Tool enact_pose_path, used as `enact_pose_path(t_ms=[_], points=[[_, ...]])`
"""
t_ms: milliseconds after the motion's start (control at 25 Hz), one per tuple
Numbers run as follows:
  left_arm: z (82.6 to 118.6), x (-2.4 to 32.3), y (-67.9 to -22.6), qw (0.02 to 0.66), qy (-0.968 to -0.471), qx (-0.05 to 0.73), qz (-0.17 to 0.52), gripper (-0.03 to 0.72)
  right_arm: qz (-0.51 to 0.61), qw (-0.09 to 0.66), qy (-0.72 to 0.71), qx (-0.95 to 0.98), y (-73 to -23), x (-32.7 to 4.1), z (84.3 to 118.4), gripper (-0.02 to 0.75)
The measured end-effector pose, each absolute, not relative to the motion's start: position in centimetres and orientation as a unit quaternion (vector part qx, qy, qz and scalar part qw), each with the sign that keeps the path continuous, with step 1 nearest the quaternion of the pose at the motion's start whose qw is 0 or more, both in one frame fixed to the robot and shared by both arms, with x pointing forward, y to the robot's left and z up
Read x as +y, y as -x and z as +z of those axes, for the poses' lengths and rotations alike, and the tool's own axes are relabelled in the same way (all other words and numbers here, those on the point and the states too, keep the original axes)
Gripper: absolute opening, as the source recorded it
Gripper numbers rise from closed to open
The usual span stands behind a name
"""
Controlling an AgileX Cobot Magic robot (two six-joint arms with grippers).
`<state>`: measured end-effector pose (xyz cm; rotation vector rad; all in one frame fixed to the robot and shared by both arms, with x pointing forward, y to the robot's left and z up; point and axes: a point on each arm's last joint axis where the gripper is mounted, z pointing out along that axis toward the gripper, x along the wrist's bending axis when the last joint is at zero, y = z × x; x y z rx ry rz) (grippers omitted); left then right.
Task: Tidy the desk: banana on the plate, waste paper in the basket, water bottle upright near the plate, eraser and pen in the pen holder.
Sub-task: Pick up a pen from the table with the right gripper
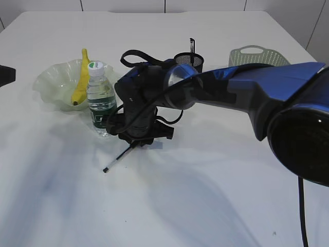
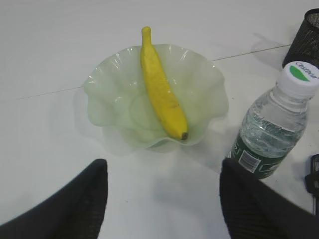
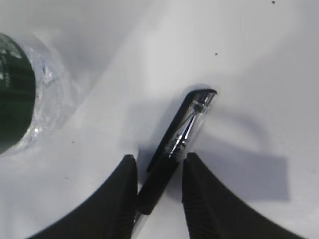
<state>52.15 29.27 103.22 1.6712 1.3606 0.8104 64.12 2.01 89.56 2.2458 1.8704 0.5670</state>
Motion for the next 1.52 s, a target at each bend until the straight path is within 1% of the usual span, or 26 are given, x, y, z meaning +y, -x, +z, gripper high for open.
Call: enact_pose_path(t_ms=[120,600,840,1040,1240,1520], points=[[103.2,29.3,-52.1,0.407,-0.663,0.540,0.321,0.496,0.179,0.082,-0.755,0.626,-64.0,1.9,89.5,0.241],[103.2,29.3,-52.1,0.407,-0.663,0.540,0.321,0.496,0.140,0.046,-0.778,0.610,-63.1,1.9,89.6,0.241],[103.2,29.3,-52.1,0.407,-0.663,0.540,0.321,0.496,0.099,0.050,-0.783,0.612,-62.6,1.4,89.8,0.241],[103.2,29.3,-52.1,0.407,-0.663,0.540,0.321,0.496,0.066,0.061,-0.788,0.609,-62.7,0.7,90.6,0.241],[103.2,29.3,-52.2,0.409,-0.661,0.541,0.321,0.496,0.057,0.066,-0.796,0.599,-63.5,0.0,91.7,0.241],[103.2,29.3,-52.2,0.410,-0.659,0.543,0.320,0.496,0.051,0.061,-0.800,0.595,-63.5,-0.2,91.7,0.241]])
